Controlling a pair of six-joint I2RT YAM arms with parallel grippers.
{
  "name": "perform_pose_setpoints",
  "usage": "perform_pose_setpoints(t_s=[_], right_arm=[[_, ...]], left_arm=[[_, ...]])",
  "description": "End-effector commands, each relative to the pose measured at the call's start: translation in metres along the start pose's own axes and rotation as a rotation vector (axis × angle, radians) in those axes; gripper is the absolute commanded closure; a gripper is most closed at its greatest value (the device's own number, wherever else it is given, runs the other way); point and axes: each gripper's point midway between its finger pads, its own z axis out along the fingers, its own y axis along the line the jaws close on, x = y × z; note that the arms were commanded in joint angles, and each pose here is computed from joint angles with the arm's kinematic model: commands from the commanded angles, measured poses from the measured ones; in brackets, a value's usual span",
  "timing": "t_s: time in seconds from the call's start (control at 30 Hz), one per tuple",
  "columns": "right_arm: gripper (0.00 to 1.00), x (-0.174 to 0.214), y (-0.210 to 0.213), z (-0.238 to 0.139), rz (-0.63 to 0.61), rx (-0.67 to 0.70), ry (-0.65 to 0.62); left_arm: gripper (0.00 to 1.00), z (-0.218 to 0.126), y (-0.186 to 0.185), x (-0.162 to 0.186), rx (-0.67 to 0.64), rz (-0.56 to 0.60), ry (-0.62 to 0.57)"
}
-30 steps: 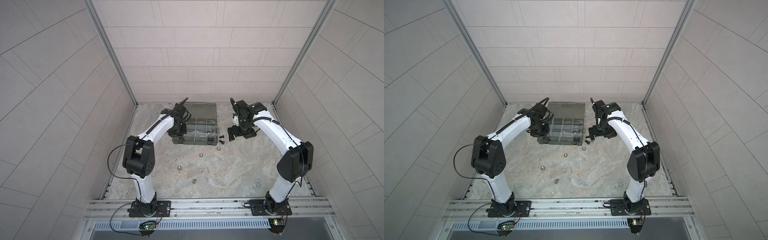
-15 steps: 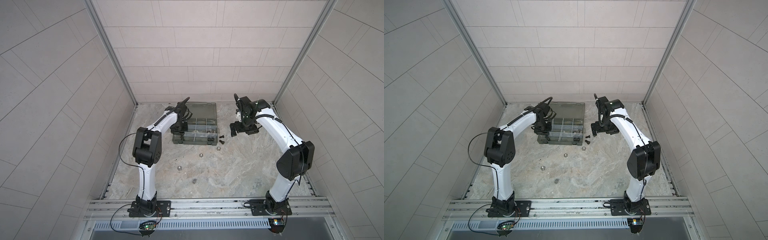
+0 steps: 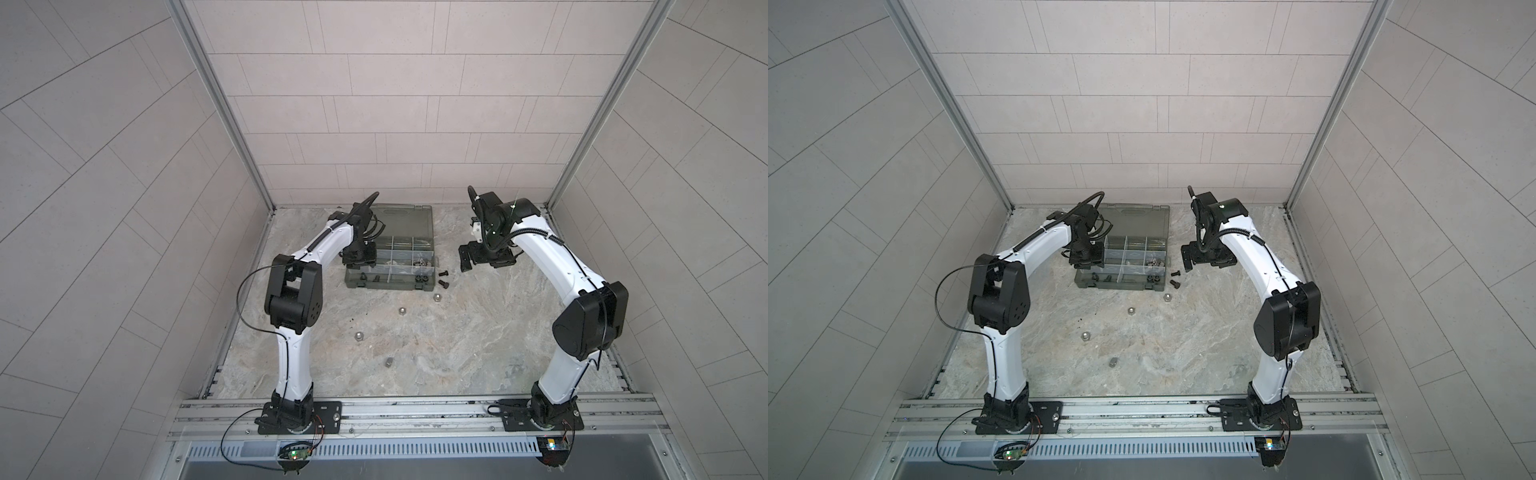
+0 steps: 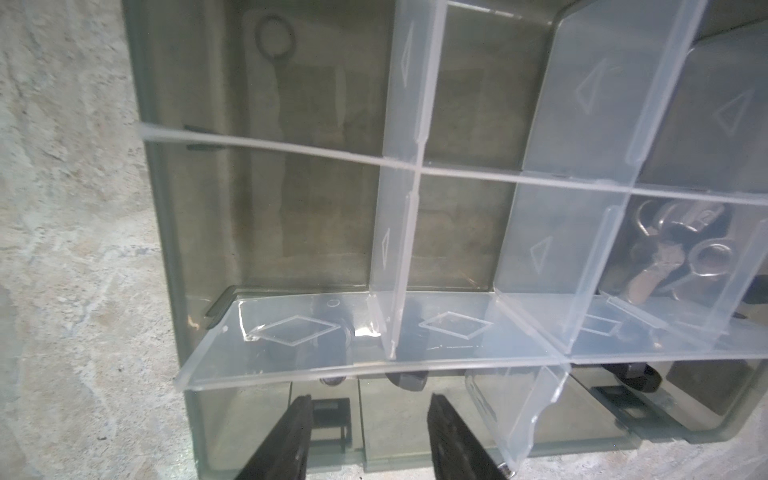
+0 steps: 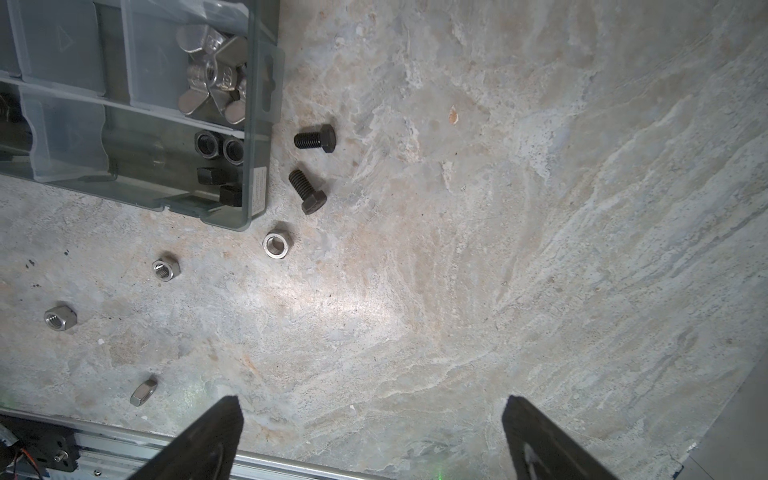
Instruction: Sort the screws and nuts into containers
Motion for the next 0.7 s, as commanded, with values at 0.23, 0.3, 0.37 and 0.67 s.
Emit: perform_pose_setpoints(t_s=[0.23,0.3,0.37,0.67], right_arm=[[0.22,-0.020,0.005,0.047,0.049,-0.007,0.020],[0.26,-0.023,0.005,0.058,0.058,0.004,0.029],[0.35,-0.026,0.005,0.070,0.059,0.009,0.044],[0.54,-0.050,0.018,0.114,0.068,-0.012,0.058]], left_arm=[[0.46,-0.126,-0.005,-0.021,0.013,0.172,-0.466],[0.46,-0.150,-0.004,-0.023,0.017,0.183,-0.573],[0.45,-0.174,-0.003,-0.026,0.015,0.190,-0.686],[0.00,-0.231,0.011,-0.009,-0.033,0.200,-0.816]])
